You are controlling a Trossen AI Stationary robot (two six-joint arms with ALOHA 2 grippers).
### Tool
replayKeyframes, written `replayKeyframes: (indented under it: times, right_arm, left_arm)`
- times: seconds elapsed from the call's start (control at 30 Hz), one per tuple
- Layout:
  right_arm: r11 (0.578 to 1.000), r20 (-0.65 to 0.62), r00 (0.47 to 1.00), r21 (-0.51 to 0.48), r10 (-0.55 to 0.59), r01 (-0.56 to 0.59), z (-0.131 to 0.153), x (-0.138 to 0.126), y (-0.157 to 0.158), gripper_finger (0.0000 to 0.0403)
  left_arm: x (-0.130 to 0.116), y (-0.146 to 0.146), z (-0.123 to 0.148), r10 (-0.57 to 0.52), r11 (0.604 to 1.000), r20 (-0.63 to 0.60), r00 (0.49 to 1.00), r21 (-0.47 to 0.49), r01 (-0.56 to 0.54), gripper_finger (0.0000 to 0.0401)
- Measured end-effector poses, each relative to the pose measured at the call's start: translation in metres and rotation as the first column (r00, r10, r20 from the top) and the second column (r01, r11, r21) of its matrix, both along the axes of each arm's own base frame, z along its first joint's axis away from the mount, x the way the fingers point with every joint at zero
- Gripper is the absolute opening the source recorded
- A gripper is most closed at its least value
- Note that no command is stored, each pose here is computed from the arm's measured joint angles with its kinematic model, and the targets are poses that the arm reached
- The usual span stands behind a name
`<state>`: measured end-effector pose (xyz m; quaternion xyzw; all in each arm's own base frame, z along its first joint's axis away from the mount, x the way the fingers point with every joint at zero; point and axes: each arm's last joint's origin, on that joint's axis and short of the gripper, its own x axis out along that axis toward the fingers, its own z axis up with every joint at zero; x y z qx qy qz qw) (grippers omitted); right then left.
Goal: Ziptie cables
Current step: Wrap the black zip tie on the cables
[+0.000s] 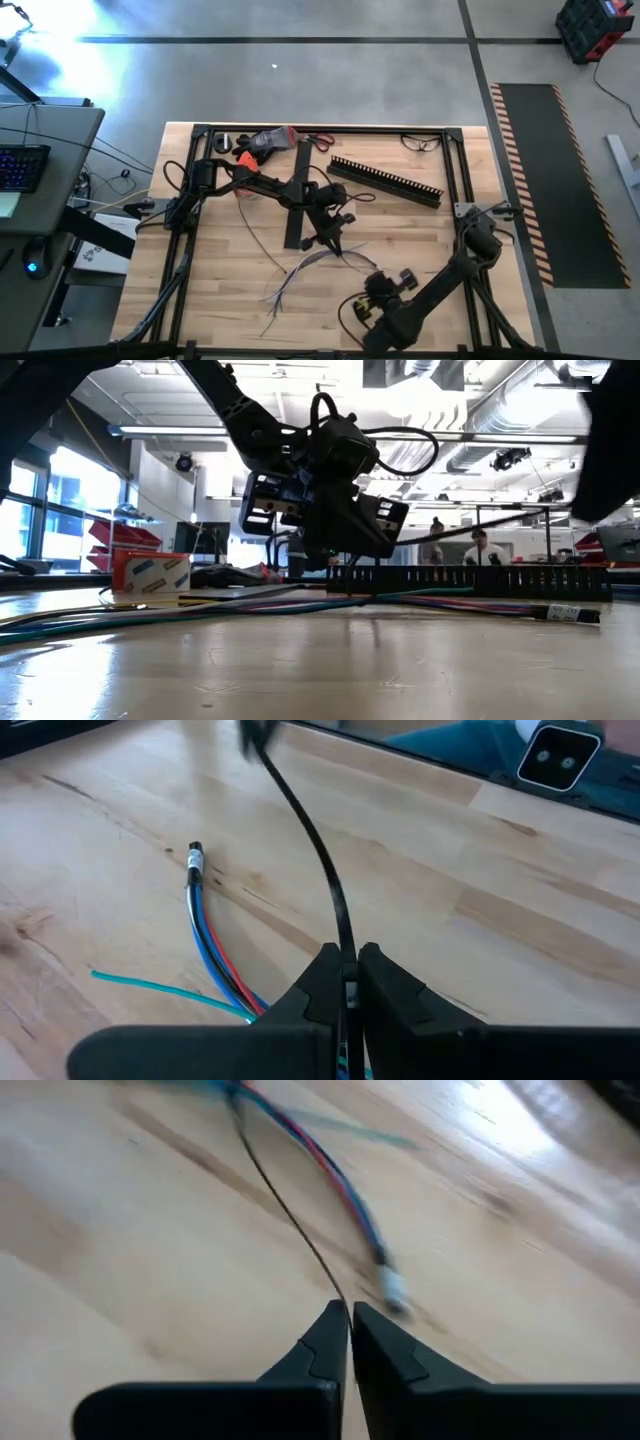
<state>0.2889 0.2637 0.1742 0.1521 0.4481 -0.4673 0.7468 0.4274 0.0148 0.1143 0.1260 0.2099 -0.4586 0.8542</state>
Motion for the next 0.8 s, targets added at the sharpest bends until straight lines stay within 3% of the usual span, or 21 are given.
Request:
replayKeyframes:
  times: [0.1,0.2,0.27,0.4,0.47,0.6,0.8]
  right_arm:
    - [0.998,-0.137,0.990,0.052,0.029,-0.022,0.025,0.001,0.001,0.0028]
    - [0.991,-0.133,0.987,0.110,0.096,-0.081,0.040,0.007,0.006,0.0070]
    - [0.984,-0.028,0.990,0.115,0.141,-0.137,0.047,0.015,0.011,0.0100]
    - [0.977,0.250,0.945,-0.068,0.211,-0.200,0.049,0.033,0.013,0.0156]
    - [0.975,0.286,0.934,-0.129,0.213,-0.183,0.040,0.038,0.007,0.0178]
    - [0.979,0.284,0.941,-0.134,0.186,-0.153,0.000,0.043,-0.009,0.0204]
    - [0.974,0.307,0.933,-0.180,0.188,-0.137,-0.047,0.042,-0.030,0.0201]
  left_arm:
    - [0.000,-0.002,0.000,-0.004,1.000,-0.001,1.000,0.001,0.004,0.0005]
    - [0.000,-0.004,0.000,-0.007,1.000,-0.002,1.000,0.001,0.007,0.0005]
    - [0.000,-0.004,0.000,-0.009,1.000,-0.003,1.000,0.001,0.009,0.0005]
    - [0.000,-0.007,0.000,-0.014,1.000,-0.002,1.000,0.001,0.014,0.0005]
    - [0.000,-0.007,0.000,-0.016,1.000,-0.001,1.000,0.002,0.016,0.0005]
    - [0.000,-0.008,0.000,-0.017,1.000,-0.002,1.000,0.002,0.017,0.0005]
    - [0.000,-0.008,0.000,-0.016,1.000,-0.006,1.000,0.003,0.016,0.0005]
